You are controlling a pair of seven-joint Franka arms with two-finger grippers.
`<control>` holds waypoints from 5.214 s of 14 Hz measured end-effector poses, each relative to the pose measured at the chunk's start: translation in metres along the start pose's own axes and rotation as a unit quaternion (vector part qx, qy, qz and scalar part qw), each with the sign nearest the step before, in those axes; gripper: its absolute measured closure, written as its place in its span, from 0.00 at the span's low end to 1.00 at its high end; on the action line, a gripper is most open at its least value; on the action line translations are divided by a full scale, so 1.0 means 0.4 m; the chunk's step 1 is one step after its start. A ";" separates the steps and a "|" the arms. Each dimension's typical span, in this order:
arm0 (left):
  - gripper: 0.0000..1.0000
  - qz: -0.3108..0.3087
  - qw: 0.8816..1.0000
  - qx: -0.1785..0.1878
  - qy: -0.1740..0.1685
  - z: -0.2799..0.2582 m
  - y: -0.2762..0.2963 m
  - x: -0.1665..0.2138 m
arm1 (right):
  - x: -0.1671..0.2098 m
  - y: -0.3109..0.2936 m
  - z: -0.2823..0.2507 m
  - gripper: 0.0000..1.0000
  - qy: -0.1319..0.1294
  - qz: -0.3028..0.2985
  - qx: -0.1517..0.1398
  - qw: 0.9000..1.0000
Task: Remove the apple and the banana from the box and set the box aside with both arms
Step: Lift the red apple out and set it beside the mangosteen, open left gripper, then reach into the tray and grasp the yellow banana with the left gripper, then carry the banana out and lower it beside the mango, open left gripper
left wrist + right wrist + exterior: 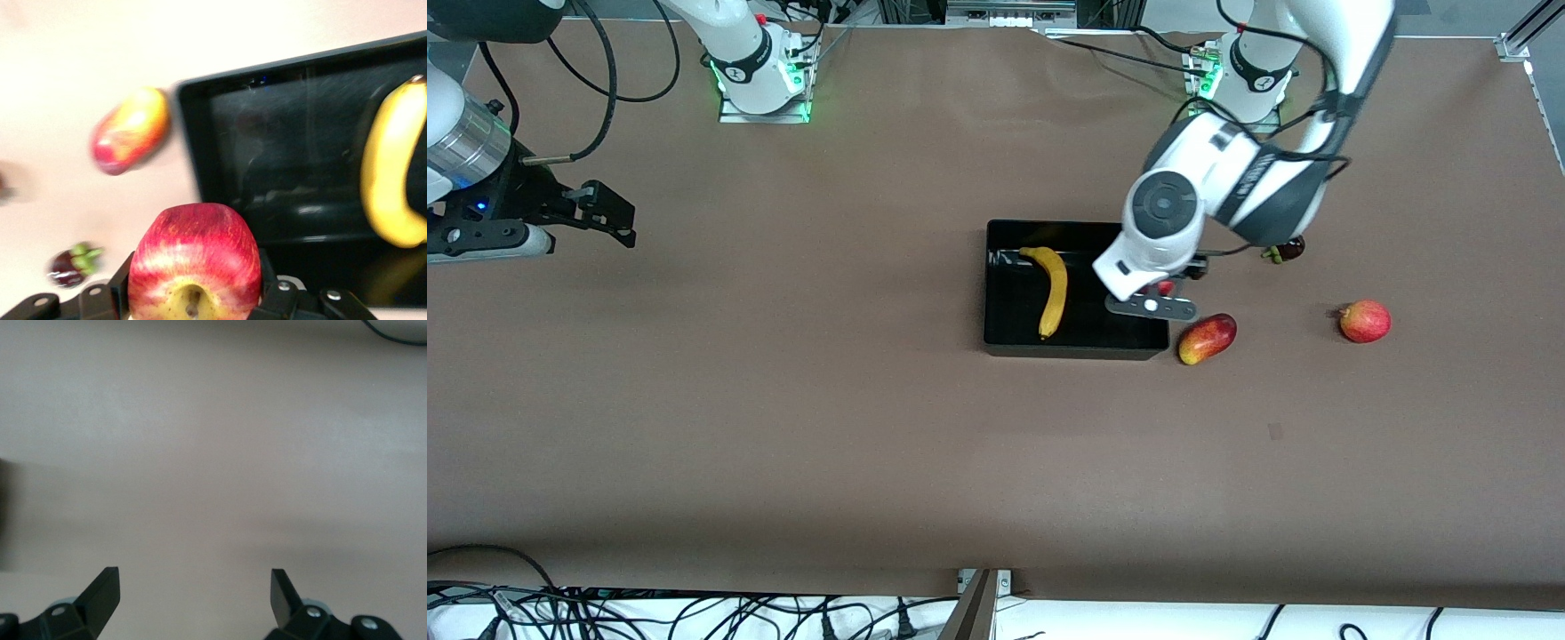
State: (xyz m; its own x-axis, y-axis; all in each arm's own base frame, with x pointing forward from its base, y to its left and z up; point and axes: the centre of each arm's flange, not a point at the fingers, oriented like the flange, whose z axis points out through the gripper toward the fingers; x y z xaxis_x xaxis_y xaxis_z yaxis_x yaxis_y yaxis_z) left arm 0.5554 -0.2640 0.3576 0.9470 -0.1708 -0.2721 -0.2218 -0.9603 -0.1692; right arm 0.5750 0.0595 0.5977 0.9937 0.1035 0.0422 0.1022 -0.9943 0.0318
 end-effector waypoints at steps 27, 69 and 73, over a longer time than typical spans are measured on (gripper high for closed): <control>0.00 0.057 0.996 -0.052 -0.036 0.355 -0.329 -0.077 | 0.000 0.000 0.000 0.00 0.000 0.000 0.000 1.000; 0.65 0.009 0.998 -0.036 -0.041 -0.071 0.053 0.129 | 0.000 0.000 0.000 0.00 0.000 0.000 0.000 1.000; 0.65 0.051 0.994 -0.058 -0.082 0.022 -0.349 0.181 | 0.000 0.000 0.000 0.00 0.000 0.000 0.000 1.000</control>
State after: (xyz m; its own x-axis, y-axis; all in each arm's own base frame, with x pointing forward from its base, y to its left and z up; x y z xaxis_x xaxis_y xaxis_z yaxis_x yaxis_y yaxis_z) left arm 0.6530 -0.1402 0.3534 0.8677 -0.2399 -0.4355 -0.2776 -0.9604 -0.0240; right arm 0.5750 0.0594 0.5977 0.9938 0.1033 0.0421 0.1020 -0.9943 0.0318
